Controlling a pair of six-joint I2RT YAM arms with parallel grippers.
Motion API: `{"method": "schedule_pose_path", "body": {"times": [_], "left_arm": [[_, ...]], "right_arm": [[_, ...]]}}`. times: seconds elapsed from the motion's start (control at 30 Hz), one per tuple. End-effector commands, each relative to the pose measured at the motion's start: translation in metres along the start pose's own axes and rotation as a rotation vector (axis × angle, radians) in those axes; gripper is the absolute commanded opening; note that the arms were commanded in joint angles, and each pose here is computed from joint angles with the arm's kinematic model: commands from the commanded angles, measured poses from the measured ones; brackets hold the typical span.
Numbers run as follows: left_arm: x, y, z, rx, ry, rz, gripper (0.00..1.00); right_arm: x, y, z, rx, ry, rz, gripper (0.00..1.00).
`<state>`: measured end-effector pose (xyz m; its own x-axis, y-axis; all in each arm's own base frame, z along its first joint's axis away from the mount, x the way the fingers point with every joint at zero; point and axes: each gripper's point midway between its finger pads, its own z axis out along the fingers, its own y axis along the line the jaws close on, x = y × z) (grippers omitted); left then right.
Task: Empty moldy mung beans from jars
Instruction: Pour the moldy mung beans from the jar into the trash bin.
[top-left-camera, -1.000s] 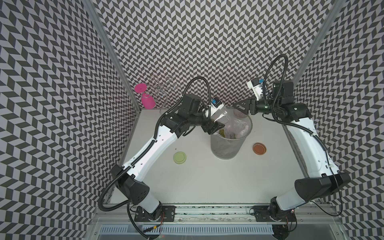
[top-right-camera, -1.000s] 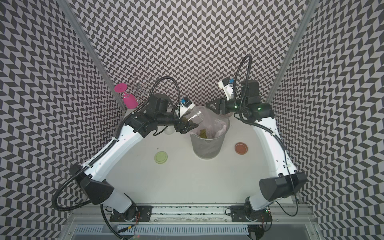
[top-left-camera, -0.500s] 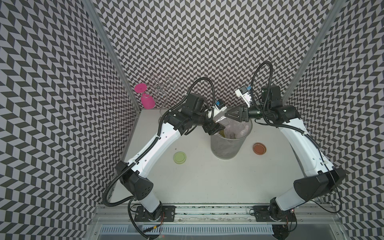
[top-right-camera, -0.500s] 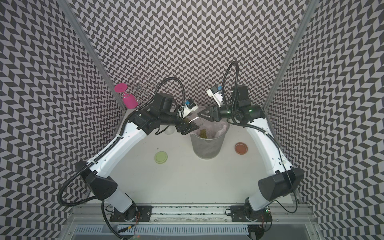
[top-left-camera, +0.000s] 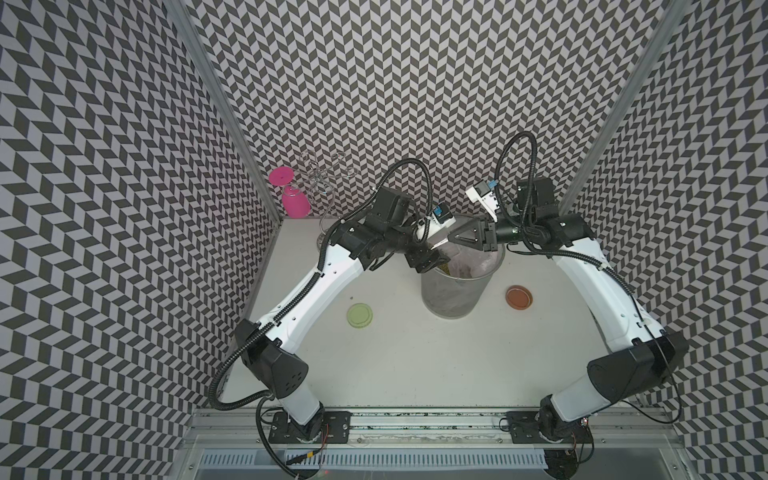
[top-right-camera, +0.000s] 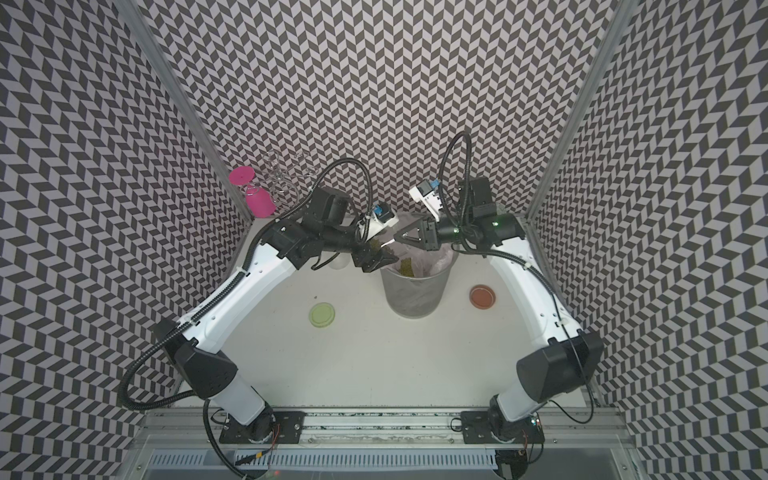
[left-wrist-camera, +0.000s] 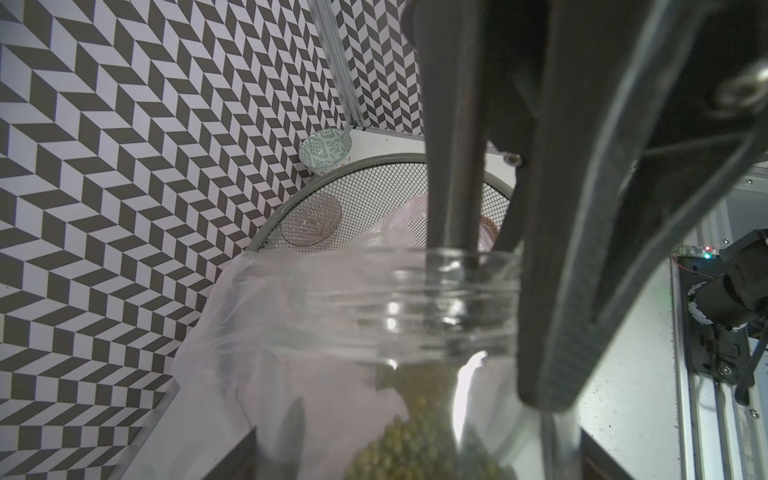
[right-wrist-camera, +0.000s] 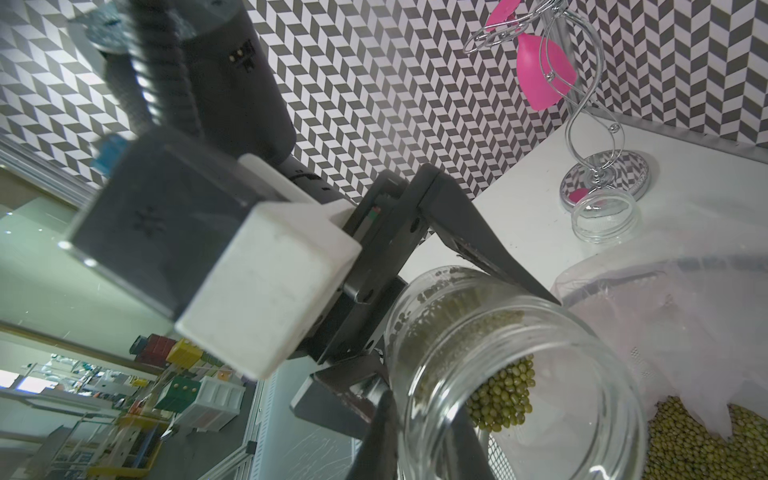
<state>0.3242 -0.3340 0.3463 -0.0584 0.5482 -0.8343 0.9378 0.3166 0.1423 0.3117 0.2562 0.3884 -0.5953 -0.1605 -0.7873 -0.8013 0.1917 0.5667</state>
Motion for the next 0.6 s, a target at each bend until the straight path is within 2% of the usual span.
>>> {"method": "schedule_pose_path", "body": {"times": [0.0,0.13,0.33,0.4,0.47,0.57], "left_arm": [[-0.046,-0.002,-0.014,-0.002,-0.139,0.101,0.07],[-0.045,0.001,-0.014,-0.021,-0.131,0.123,0.07],[-0.048,0.002,-0.02,-0.042,-0.135,0.175,0.07],[-0.05,0.0,-0.022,-0.034,-0.141,0.188,0.07],[-0.051,-0.002,-0.022,-0.025,-0.146,0.199,0.07],[-0.051,-0.002,-0.023,-0.025,-0.145,0.204,0.08]], "right_arm": [[0.002,0.008,0.001,-0.026,-0.004,-0.054,0.13],[0.007,0.012,0.001,-0.058,0.003,-0.046,0.11],[0.012,0.02,0.001,-0.104,0.009,-0.047,0.3],[0.013,0.024,0.002,-0.122,0.011,-0.051,0.34],[0.013,0.026,0.002,-0.127,0.012,-0.059,0.33],[0.013,0.027,0.001,-0.124,0.011,-0.061,0.21]]}}
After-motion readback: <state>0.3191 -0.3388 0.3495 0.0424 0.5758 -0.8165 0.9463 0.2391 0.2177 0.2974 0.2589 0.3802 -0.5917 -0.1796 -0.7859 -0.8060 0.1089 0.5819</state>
